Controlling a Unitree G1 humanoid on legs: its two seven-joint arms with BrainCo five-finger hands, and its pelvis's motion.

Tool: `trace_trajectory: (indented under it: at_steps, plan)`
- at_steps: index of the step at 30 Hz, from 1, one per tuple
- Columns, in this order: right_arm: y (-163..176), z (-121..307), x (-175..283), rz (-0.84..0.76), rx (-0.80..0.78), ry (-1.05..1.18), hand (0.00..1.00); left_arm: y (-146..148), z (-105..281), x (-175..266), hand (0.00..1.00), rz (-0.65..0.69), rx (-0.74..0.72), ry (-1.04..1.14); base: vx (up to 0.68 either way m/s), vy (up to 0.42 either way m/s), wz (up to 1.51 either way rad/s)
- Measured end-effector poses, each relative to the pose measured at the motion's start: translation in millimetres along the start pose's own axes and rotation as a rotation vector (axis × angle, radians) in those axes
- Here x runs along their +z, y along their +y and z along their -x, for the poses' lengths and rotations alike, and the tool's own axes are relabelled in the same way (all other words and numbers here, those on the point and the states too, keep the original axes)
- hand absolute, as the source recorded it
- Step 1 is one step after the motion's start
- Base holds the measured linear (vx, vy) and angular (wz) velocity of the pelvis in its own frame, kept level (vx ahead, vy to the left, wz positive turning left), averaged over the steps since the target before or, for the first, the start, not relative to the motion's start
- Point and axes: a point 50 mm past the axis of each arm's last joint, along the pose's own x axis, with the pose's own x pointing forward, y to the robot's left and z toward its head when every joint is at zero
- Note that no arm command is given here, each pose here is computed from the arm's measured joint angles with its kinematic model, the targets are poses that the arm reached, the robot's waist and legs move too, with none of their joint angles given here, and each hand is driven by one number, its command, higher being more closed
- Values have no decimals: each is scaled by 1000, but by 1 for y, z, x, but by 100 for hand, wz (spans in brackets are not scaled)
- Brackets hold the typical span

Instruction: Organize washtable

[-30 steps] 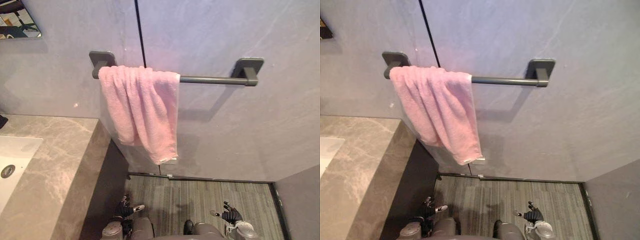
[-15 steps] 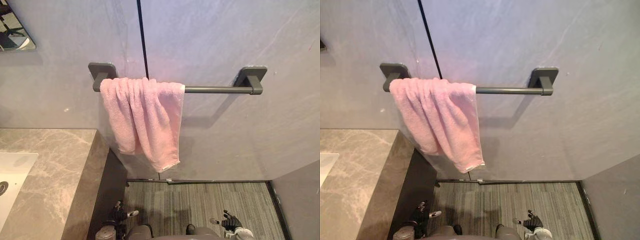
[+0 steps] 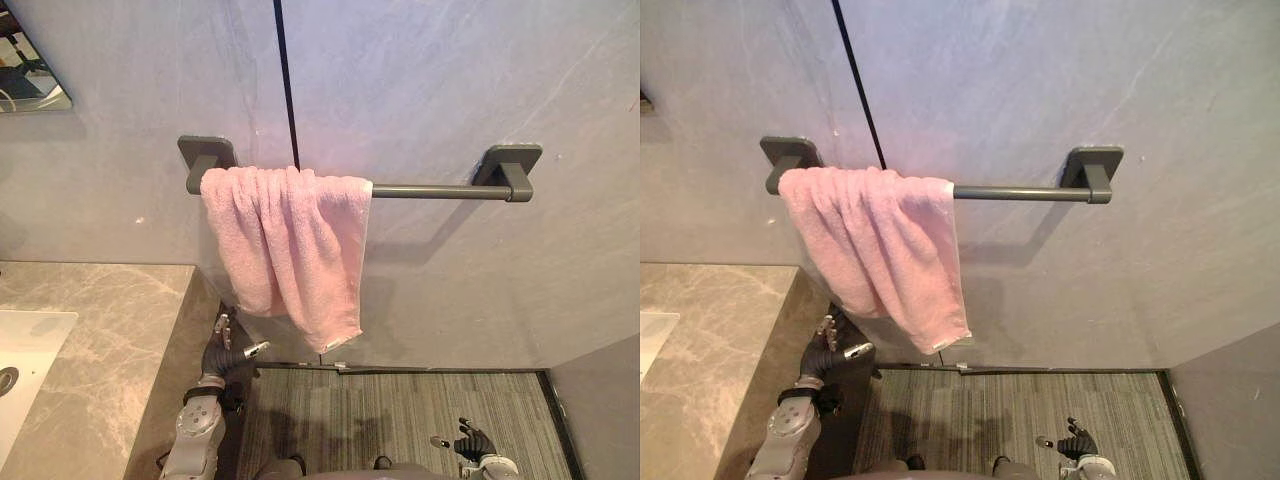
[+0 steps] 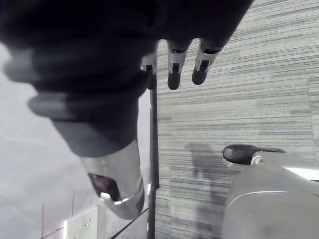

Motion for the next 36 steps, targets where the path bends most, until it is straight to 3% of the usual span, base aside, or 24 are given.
trace_trajectory:
  at_steps: [16, 36]
  plan:
    - [-1, 0, 1, 75, 15, 0, 0, 18, -6, 66, 0, -91, -20, -282, -75, 9, -2]
    - [-2, 0, 0, 102, 36, 5, 0, 30, -25, 96, 0, -194, -36, -368, 10, -4, -2]
